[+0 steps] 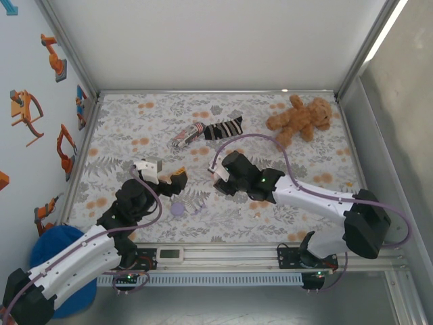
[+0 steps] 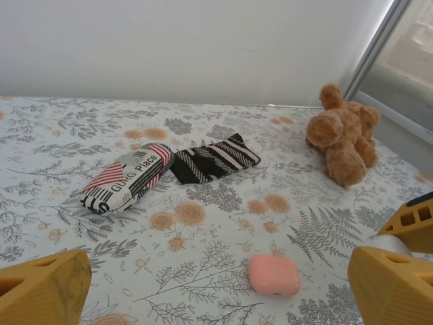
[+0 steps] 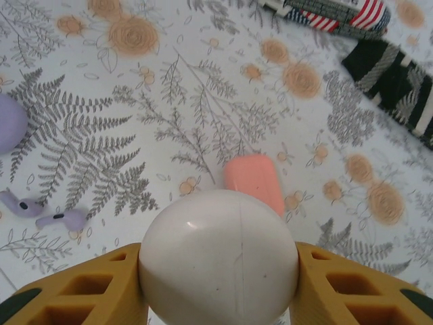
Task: Insert the wireless bluetooth earbuds into the charging case
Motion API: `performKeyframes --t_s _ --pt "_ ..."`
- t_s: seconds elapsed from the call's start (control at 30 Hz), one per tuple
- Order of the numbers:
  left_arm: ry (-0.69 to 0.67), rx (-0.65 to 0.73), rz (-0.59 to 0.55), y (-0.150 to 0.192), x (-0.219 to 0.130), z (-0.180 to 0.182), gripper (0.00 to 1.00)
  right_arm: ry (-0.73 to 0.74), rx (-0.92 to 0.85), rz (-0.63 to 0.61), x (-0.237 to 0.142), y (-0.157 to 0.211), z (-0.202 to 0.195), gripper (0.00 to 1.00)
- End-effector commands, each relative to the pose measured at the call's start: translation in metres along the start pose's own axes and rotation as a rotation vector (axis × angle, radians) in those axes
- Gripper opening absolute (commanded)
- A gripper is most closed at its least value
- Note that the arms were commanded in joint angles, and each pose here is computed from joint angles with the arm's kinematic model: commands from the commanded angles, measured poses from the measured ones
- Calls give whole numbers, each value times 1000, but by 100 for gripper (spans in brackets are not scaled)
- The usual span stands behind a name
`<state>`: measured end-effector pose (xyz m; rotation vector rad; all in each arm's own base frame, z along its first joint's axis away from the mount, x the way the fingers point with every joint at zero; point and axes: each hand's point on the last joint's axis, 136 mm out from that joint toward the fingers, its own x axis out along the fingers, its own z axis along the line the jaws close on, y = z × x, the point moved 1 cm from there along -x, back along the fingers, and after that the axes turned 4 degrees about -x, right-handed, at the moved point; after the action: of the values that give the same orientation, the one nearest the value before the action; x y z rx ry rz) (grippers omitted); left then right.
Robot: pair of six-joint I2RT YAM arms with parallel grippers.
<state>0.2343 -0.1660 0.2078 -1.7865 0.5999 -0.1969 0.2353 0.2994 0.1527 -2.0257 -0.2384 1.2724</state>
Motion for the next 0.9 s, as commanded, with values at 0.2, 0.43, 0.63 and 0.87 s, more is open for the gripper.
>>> performKeyframes --t_s 0.2,0.43,0.63,0.87 --pt "-4 -66 37 -15 3 -5 96 46 -219 -121 -11 -29 -17 47" --pt "93 -145 56 -22 5 -18 96 24 -312 -184 -27 -40 -13 47" --pt "251 -189 105 -29 7 -42 98 29 -360 -234 -45 -44 -12 47" --pt "475 -215 205 -35 8 -82 91 56 -378 -226 -53 -41 -16 47"
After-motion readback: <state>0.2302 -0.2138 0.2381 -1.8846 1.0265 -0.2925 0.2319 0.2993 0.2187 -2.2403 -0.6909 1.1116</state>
